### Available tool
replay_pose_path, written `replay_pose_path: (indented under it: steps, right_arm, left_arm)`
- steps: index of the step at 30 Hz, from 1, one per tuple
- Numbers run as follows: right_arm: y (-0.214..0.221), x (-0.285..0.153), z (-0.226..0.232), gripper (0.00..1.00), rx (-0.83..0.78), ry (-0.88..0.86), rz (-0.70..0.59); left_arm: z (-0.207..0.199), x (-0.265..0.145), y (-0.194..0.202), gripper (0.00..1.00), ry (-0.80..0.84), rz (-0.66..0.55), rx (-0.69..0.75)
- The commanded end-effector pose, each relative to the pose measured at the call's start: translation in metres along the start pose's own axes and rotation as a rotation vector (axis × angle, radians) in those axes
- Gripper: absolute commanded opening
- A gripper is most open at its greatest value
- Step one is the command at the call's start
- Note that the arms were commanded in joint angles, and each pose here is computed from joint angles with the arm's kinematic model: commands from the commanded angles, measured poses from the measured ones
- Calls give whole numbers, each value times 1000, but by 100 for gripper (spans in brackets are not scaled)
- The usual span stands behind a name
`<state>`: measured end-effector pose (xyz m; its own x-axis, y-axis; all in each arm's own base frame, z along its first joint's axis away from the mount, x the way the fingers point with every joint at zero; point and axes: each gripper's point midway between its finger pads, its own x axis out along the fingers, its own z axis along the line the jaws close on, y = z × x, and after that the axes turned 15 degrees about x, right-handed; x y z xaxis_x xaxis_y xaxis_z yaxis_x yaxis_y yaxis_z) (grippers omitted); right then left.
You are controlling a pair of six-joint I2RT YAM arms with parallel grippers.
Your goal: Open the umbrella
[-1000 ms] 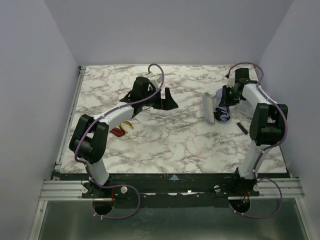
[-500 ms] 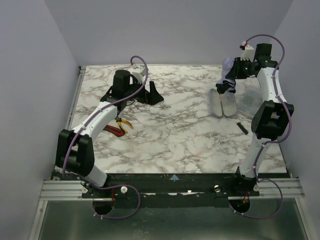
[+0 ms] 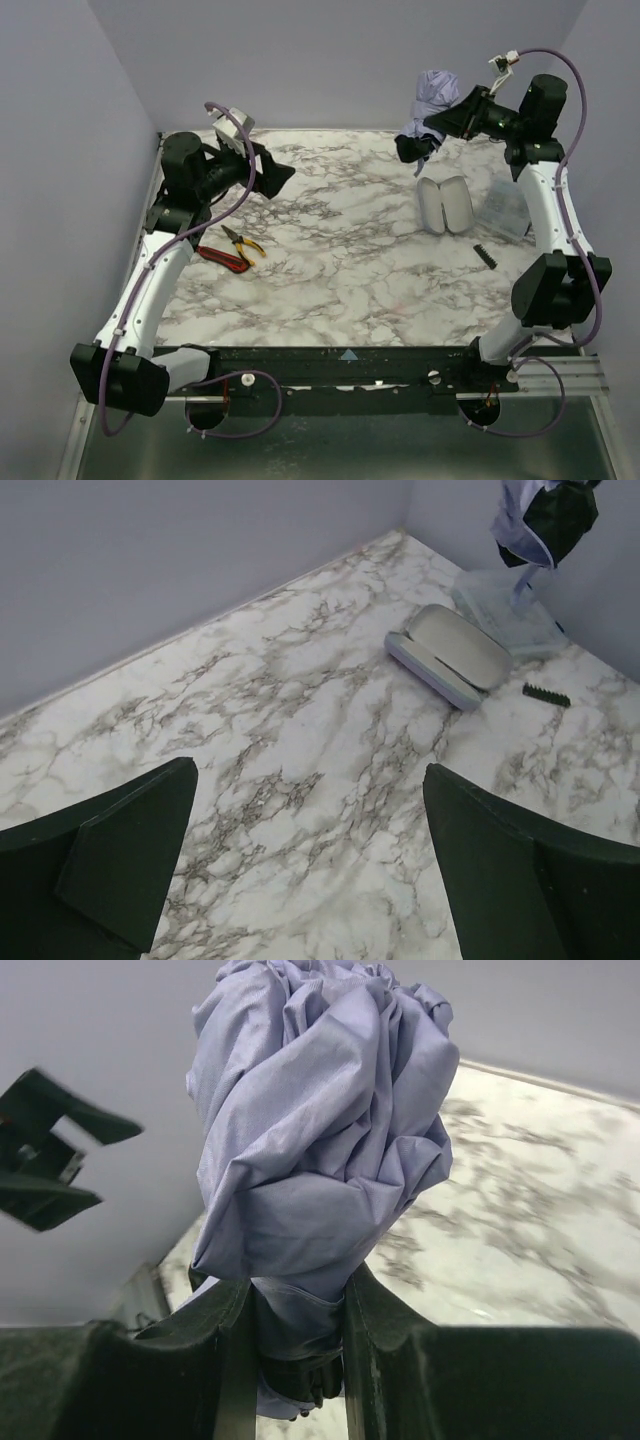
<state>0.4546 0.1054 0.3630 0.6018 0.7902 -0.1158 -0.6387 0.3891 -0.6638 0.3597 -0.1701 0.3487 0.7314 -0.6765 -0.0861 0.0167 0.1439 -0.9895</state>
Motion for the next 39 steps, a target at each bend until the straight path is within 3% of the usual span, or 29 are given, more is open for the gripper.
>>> replay_pose_path:
  steps: [1, 5, 11, 14, 16, 19, 21, 28, 31, 36, 39]
  right_arm:
    - [24, -2, 108, 0, -104, -333, 58]
    - [68, 3, 150, 0, -182, -431, 134]
    - [119, 4, 185, 0, -198, -520, 229]
    - [132, 6, 195, 0, -185, -536, 249]
    - [137, 8, 201, 0, -176, -542, 250]
    - [136, 10, 213, 0, -134, -554, 213]
    - [128, 13, 217, 0, -101, -545, 182]
    - [92, 31, 216, 0, 17, -422, 69]
    - [89, 34, 212, 0, 50, -397, 53]
    - [88, 38, 206, 0, 116, -365, 51]
    - [88, 37, 206, 0, 128, -360, 47]
  left_arm:
    - [-43, -18, -32, 99, 261, -26, 84]
    - [-76, -33, -58, 97, 404, -124, 38]
    - [-106, -37, -76, 79, 495, -168, -53]
    - [-120, -35, -73, 76, 526, -165, -98]
    - [-130, -34, -67, 77, 546, -153, -104]
    - [-146, -33, -56, 89, 571, -149, -107]
    - [-151, -33, -47, 91, 562, -165, -111]
    - [-154, -23, -4, 88, 479, -182, -107]
    - [-161, -16, -5, 88, 484, -201, -132]
    - [-162, 3, -15, 97, 445, -222, -184]
    - [-167, 11, -27, 94, 458, -249, -177]
